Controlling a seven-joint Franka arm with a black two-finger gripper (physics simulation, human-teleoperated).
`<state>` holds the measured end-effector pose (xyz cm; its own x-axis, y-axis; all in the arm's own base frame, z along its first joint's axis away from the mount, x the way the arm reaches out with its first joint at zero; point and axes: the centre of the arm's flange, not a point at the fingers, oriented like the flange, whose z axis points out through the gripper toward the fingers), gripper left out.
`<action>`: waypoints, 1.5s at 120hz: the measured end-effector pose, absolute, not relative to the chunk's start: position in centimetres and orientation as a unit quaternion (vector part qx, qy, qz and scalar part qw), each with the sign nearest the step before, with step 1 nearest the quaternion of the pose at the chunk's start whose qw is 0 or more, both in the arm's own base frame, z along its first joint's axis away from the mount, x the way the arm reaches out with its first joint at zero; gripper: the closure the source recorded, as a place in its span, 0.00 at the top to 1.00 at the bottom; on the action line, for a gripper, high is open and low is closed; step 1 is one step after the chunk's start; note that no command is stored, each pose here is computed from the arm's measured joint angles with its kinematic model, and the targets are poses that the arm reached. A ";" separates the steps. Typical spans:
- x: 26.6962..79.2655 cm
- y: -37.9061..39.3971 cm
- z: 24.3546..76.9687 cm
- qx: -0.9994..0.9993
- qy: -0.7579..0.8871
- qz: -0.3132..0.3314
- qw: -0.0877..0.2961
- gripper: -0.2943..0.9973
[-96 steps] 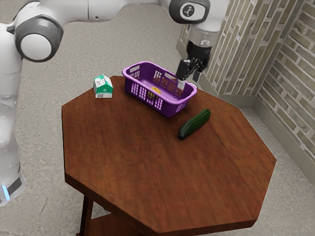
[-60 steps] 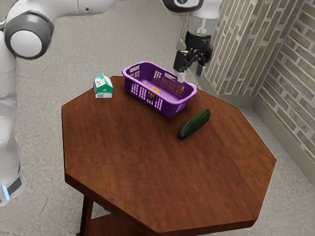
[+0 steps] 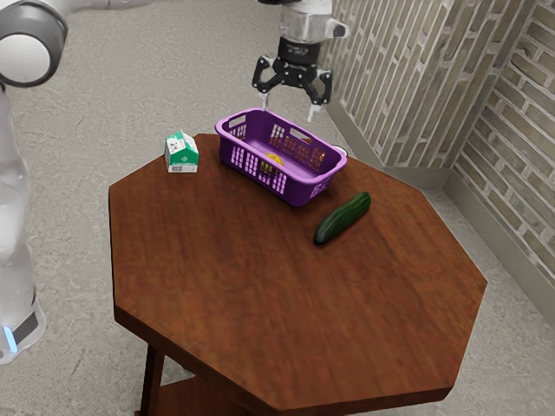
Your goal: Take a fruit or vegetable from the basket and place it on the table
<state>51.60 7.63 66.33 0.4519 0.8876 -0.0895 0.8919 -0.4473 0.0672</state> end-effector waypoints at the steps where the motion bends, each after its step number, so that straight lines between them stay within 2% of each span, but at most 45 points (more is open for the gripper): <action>1: 51.5 8.0 66.2 0.852 0.520 -0.021 0.051 0.77; 19: 49.7 16.7 64.2 0.867 0.495 -0.027 0.046 0.77; 40: 49.3 13.0 62.2 0.927 0.371 -0.014 0.053 0.77; 62: 49.9 14.8 61.1 0.948 0.313 0.009 0.057 0.77; 87: 51.0 21.3 56.5 0.951 0.305 -0.014 0.051 0.77; 105: 52.1 25.7 55.4 0.952 0.303 -0.010 0.049 0.77; 125: 55.7 23.0 53.8 0.968 0.243 -0.012 0.059 0.77; 145: 56.3 23.2 53.2 0.972 0.222 -0.008 0.070 0.77; 160: 56.5 23.1 53.4 0.964 0.236 0.007 0.124 0.77; 180: 56.6 22.4 53.5 0.959 0.254 0.006 0.125 0.77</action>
<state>56.58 22.39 53.46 0.8705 0.4893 -0.0530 0.4864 -0.8391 0.2434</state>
